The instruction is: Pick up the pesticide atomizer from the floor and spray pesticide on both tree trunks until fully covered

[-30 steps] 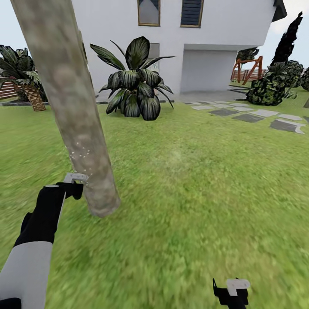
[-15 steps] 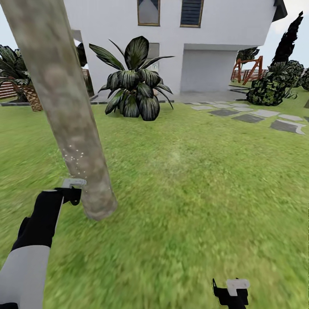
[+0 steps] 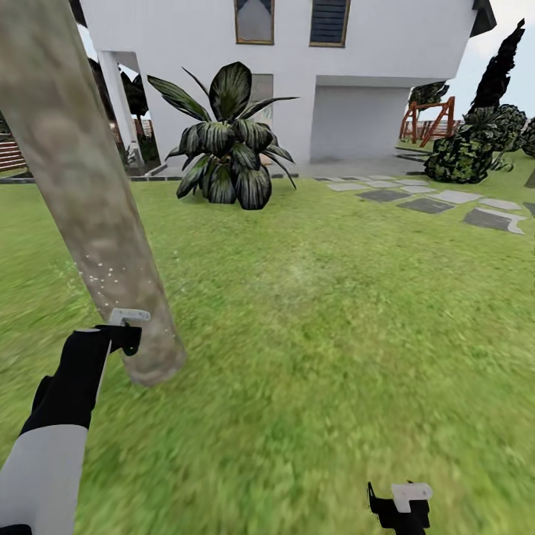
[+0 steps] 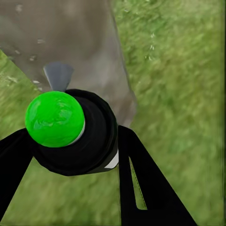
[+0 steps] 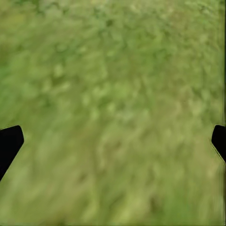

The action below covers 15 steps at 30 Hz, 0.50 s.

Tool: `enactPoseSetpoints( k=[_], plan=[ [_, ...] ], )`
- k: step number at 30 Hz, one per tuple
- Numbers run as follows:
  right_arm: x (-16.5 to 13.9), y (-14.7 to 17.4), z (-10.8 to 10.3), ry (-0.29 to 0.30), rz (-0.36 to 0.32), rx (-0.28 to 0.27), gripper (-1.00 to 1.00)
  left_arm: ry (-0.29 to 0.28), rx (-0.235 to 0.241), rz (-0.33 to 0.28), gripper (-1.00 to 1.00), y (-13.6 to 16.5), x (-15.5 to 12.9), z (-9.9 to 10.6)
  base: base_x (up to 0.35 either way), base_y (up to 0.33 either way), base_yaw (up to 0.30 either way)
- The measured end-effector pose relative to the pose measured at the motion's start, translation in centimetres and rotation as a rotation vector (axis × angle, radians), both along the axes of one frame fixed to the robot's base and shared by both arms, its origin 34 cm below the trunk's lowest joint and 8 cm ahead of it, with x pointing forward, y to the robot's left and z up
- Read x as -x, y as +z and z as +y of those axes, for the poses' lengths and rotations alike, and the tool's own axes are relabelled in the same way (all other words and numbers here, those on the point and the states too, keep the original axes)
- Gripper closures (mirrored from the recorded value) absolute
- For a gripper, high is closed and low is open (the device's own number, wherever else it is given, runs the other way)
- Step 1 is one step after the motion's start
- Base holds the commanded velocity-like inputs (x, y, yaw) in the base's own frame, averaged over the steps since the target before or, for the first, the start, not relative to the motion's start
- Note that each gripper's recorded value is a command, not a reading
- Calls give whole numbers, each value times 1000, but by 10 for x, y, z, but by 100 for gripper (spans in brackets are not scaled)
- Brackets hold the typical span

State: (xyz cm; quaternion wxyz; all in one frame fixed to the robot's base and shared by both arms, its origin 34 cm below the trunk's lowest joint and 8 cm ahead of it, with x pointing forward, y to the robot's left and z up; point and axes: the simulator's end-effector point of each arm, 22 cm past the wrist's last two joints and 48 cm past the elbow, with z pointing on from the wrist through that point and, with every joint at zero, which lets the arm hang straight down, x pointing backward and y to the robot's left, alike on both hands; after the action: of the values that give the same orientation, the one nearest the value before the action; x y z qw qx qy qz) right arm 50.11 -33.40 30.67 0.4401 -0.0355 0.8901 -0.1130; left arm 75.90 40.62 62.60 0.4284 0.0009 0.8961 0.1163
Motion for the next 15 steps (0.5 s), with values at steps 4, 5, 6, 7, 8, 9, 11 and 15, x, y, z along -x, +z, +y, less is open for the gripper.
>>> enactPoseSetpoints(
  k=[4, 5, 6, 7, 8, 9, 11, 15],
  plan=[
    [0, 0, 0, 0, 0, 0, -100, 1, 0, -1, 100, 0, 0, 0, 0, -272, 168],
    [0, 0, 0, -1, 0, 0, -100, 1, 0, 0, 100, 0, 0, 0, 0, -272, 250],
    [0, 0, 0, 0, 0, 0, -100, 0, 0, -1, 100, 0, 0, 0, 0, -272, 258],
    [0, 0, 0, 0, 0, 0, -100, 0, 0, -1, 100, 0, 0, 0, 0, -272, 262],
    [0, 0, 0, 0, 0, 0, -100, 0, 0, -1, 100, 0, 0, 0, 0, -272, 264],
    [0, 0, 0, 0, 0, 0, -100, 0, 1, -1, 100, 0, 0, 0, 0, -272, 265],
    [0, 0, 0, 0, 0, 0, -100, 5, 4, 33, 100, -15, 4, 3, 56, -273, 265],
    [0, 0, 0, 0, 0, 0, -100, 25, 10, 118, 100, -51, 18, 18, 125, -271, 145]
  ],
)
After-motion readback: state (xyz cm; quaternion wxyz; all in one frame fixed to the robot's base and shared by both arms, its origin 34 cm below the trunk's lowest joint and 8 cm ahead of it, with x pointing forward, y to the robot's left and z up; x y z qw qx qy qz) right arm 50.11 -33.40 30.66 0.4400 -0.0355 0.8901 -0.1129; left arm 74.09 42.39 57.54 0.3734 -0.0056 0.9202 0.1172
